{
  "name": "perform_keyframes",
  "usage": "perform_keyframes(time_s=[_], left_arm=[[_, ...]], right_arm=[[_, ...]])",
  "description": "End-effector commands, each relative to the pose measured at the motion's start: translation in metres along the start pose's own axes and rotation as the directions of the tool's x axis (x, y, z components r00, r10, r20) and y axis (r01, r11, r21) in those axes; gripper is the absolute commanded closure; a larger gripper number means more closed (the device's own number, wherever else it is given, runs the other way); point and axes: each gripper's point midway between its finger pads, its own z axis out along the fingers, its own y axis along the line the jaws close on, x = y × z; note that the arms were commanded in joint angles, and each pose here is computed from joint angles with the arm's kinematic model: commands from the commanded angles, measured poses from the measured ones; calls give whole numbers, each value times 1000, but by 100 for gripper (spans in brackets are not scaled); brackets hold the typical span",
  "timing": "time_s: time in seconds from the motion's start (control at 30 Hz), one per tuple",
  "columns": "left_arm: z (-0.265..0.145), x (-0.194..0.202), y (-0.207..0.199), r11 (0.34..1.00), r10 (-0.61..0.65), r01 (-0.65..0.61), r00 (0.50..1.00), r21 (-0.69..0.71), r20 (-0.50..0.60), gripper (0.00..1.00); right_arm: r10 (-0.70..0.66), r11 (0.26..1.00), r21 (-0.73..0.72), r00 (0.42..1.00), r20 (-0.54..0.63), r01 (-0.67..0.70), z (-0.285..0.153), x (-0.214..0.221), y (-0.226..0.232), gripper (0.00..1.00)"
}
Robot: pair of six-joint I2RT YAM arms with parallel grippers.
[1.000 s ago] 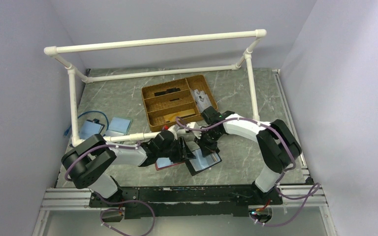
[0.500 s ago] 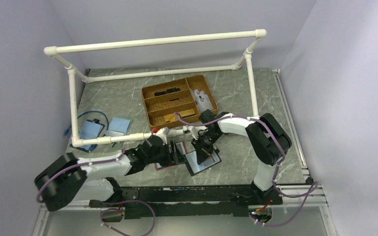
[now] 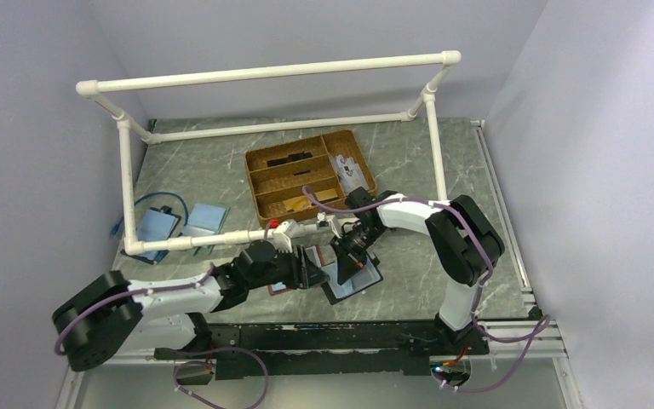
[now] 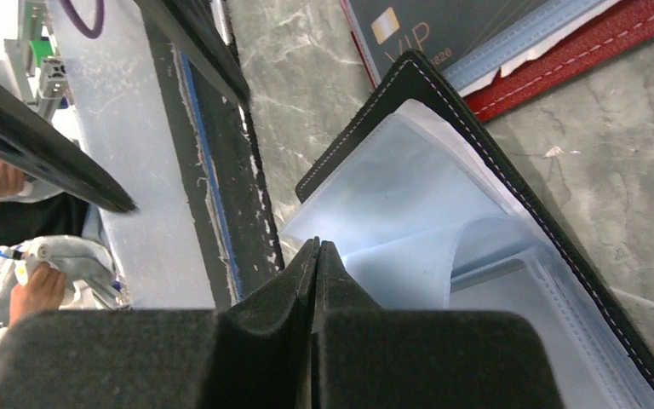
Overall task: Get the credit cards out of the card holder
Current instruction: Remove the credit card from the card holder.
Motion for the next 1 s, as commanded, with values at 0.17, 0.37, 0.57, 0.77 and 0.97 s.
perform_keyframes(time_s=[0.17, 0.37, 0.57, 0.77, 0.97], left_arm=[[22, 1, -69, 954, 177, -176, 984, 244, 19, 49], [16, -2, -89, 928, 237, -242, 970, 283, 52, 46], [28, 5, -93, 923, 260, -258, 965, 287, 32, 45], [44, 16, -72, 943, 257, -251, 966, 219, -2, 46], [55, 20, -50, 957, 268, -263, 963, 126, -18, 47]], right_arm=[[5, 983, -181, 999, 51, 4, -3, -17, 26, 100], [24, 967, -253, 998, 50, -11, -2, -23, 33, 98], [26, 974, -224, 999, 28, -19, 6, -23, 26, 92], [41, 993, -112, 999, 17, -39, 7, -23, 5, 91], [-9, 1000, -16, 998, 58, 10, -13, -31, -3, 92]])
